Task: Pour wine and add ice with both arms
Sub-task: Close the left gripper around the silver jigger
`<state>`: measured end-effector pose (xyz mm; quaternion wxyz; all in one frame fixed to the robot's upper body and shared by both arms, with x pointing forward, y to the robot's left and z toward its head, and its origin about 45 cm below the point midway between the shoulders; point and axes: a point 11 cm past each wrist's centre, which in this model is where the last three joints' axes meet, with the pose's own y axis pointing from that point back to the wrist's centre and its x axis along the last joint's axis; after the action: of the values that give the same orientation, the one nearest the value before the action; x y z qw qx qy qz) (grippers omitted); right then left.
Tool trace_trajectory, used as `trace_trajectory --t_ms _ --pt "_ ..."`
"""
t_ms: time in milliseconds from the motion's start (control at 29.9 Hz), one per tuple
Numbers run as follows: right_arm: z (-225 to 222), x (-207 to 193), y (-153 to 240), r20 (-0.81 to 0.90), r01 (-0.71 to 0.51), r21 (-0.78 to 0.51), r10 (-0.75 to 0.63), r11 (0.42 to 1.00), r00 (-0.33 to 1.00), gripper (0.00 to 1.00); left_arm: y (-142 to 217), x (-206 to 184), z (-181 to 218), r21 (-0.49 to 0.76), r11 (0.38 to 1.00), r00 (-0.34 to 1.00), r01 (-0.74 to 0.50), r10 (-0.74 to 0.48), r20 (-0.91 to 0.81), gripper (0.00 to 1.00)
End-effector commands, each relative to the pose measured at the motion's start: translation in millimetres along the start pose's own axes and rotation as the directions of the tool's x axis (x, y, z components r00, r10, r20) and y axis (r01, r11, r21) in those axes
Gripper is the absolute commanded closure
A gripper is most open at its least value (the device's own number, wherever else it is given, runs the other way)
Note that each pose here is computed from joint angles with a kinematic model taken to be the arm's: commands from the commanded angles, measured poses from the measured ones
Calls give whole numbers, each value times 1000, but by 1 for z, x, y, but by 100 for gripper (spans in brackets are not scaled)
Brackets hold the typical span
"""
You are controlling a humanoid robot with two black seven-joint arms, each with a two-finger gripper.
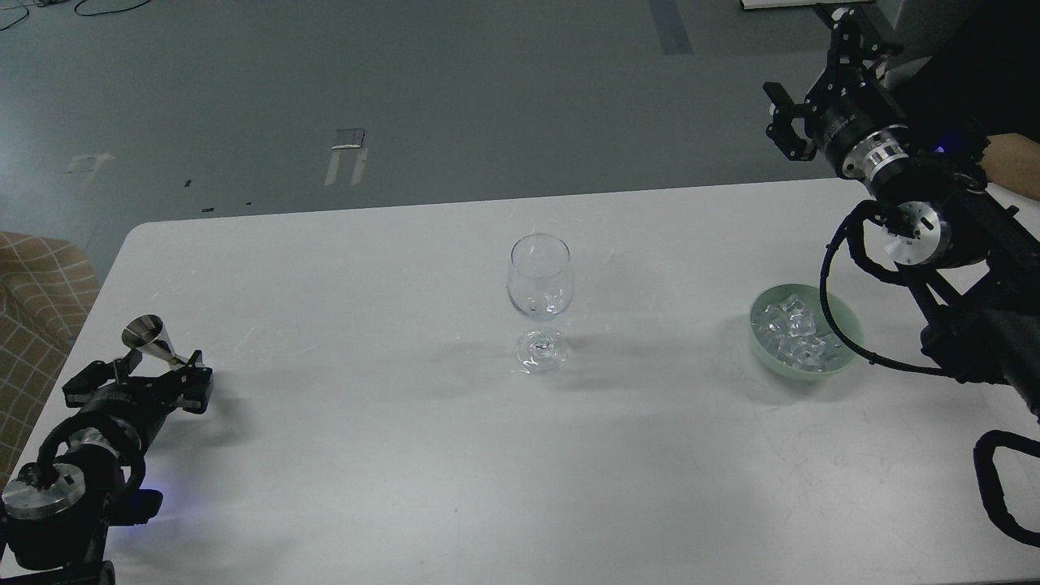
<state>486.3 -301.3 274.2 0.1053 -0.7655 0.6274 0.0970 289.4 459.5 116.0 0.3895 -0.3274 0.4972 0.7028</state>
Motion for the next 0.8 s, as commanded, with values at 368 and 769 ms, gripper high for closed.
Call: trace_trajectory --t_ms 368,769 --pt "-2 2 0 -5 -4 2 4 1000 1000 0 -9 -1 -4 4 999 999 48 -48 -2 41" --pt "-2 4 1 -7 -7 1 7 1000 1000 0 -17 -1 -13 7 998 998 63 -63 19 41"
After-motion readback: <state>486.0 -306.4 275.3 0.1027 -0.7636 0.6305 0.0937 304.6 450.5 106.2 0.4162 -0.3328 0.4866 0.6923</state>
